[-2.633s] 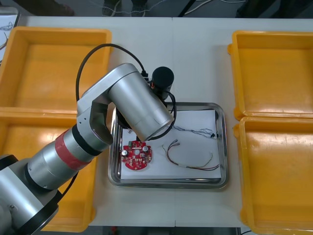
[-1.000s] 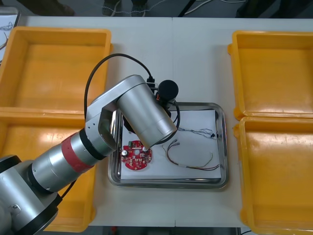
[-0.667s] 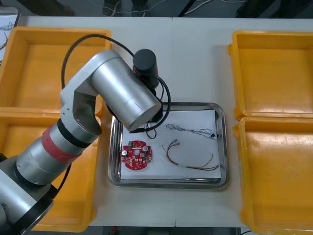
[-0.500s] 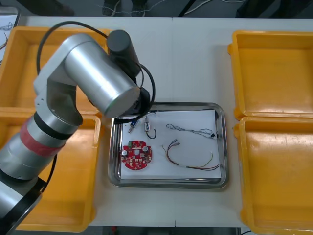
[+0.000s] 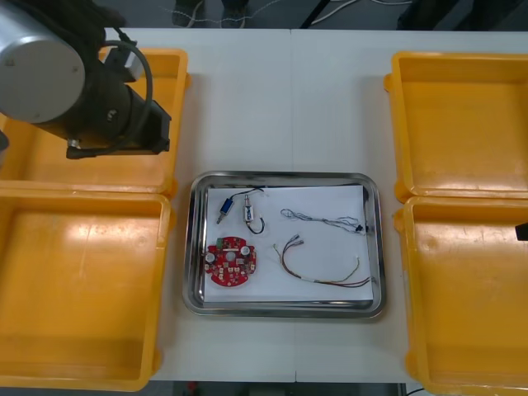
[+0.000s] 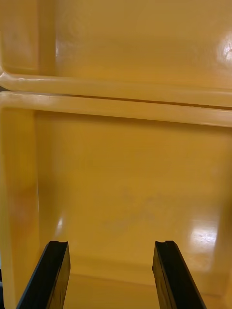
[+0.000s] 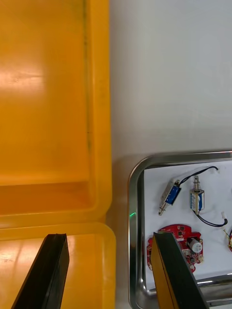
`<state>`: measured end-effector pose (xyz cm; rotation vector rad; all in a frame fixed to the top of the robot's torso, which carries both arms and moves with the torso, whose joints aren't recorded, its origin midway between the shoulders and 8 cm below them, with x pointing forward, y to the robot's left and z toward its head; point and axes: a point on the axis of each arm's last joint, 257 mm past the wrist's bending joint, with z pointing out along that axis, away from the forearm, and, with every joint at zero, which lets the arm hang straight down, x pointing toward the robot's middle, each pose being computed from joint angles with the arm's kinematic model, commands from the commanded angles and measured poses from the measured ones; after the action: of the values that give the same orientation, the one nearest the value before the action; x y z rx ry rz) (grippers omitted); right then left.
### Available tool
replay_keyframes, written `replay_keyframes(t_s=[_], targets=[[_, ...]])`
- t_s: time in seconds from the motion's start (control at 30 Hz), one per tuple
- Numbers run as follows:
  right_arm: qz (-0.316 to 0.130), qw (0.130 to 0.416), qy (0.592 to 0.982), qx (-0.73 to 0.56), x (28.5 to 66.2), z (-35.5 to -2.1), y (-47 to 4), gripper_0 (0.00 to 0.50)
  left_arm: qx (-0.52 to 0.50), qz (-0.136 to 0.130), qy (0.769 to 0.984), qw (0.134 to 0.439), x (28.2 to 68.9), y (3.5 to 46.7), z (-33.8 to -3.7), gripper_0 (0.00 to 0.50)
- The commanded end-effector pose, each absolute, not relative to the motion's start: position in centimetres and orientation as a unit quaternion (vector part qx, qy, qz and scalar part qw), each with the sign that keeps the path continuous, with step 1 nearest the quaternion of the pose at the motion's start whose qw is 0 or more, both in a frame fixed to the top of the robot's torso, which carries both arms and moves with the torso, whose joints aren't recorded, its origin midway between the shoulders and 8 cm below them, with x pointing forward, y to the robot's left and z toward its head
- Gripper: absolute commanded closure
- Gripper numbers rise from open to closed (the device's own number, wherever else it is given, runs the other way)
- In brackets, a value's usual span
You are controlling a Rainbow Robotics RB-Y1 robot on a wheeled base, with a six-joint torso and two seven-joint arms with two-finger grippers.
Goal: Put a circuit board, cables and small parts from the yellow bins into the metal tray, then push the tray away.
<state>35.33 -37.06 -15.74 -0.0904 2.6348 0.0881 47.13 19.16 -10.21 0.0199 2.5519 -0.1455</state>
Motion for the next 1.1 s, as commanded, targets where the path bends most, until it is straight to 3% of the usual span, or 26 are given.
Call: replay_keyframes(t_s=[0.03, 0.23, 0.5, 0.7, 1.1], targets=[[-0.003, 0.257, 0.963, -0.075, 35.6, -13.8, -35.5, 0.0, 0.01, -0.042, 0.945, 0.323, 47.3, 23.4, -6.6, 0.0], [-0.019, 0.259, 0.955, -0.141, 36.0, -13.0, -32.8, 0.0, 0.01, -0.037, 0.947, 0.319, 46.5, 27.0, -7.1, 0.0], [-0.019, 0.251, 0.934, -0.252, 36.2, -12.8, -27.0, 0.0, 0.015, 0.011, 0.953, 0.302, 45.0, 32.9, -8.8, 0.0], [-0.019, 0.227, 0.91, -0.347, 35.7, -13.6, -21.9, 0.0, 0.002, 0.043, 0.955, 0.292, 44.2, 36.0, -9.8, 0.0], [-0.057, 0.188, 0.844, -0.499, 34.2, -15.6, -15.5, 0.0, -0.019, 0.053, 0.96, 0.273, 42.3, 38.7, -11.5, 0.0]])
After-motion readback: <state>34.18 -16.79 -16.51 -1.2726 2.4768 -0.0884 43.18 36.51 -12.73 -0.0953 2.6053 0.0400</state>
